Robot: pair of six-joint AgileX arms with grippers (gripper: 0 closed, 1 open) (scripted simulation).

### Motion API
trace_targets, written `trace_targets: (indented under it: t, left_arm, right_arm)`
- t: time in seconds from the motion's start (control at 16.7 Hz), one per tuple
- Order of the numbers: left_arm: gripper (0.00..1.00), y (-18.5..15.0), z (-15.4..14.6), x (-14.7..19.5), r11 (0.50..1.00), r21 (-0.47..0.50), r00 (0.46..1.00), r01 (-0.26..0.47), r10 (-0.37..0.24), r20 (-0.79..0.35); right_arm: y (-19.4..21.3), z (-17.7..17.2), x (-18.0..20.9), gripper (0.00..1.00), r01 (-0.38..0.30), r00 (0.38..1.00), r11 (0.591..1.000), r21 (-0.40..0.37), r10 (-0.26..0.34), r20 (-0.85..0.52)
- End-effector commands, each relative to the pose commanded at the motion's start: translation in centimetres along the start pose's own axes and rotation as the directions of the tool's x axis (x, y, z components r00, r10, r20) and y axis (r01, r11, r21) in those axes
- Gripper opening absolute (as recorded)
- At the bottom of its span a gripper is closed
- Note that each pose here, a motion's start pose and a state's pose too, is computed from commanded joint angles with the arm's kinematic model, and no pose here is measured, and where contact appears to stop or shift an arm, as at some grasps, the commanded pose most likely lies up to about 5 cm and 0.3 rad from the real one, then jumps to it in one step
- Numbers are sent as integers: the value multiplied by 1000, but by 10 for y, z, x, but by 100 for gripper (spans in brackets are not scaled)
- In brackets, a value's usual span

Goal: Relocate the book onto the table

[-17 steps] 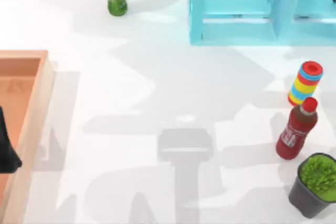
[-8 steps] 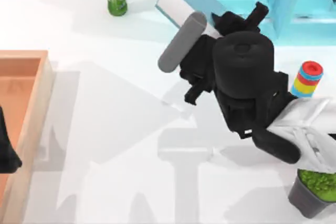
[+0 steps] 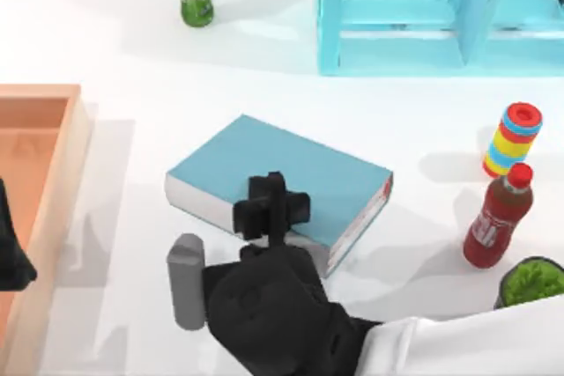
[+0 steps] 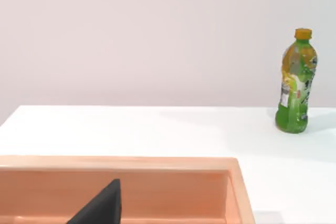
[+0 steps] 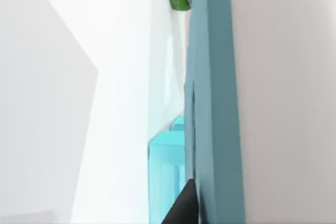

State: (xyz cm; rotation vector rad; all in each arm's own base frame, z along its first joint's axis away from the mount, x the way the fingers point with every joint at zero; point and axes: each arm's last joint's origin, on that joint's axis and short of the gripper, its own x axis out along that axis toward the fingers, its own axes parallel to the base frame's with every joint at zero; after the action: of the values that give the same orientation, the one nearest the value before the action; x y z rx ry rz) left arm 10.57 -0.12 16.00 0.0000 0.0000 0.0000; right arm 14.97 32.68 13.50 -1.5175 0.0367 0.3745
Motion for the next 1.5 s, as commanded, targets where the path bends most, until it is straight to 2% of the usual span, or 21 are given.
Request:
trace_targets:
  t: [0.78, 1.14, 1.38, 1.5]
  left_arm:
    - [100, 0, 0, 0, 1000, 0, 1000, 0, 0, 0]
    - [100, 0, 0, 0, 1000, 0, 1000, 0, 0, 0]
    - [100, 0, 0, 0, 1000, 0, 1000, 0, 0, 0]
    - [100, 0, 0, 0, 1000, 0, 1000, 0, 0, 0]
  right_arm:
    - [5, 1, -4, 0, -5, 1000, 1000, -10, 5, -3]
    - [30, -1, 3, 0, -5, 1000, 1000, -11, 5, -3]
    - [33, -1, 3, 0, -5, 1000, 1000, -10, 5, -3]
    - [33, -1, 3, 15, -5, 1000, 1000, -10, 5, -3]
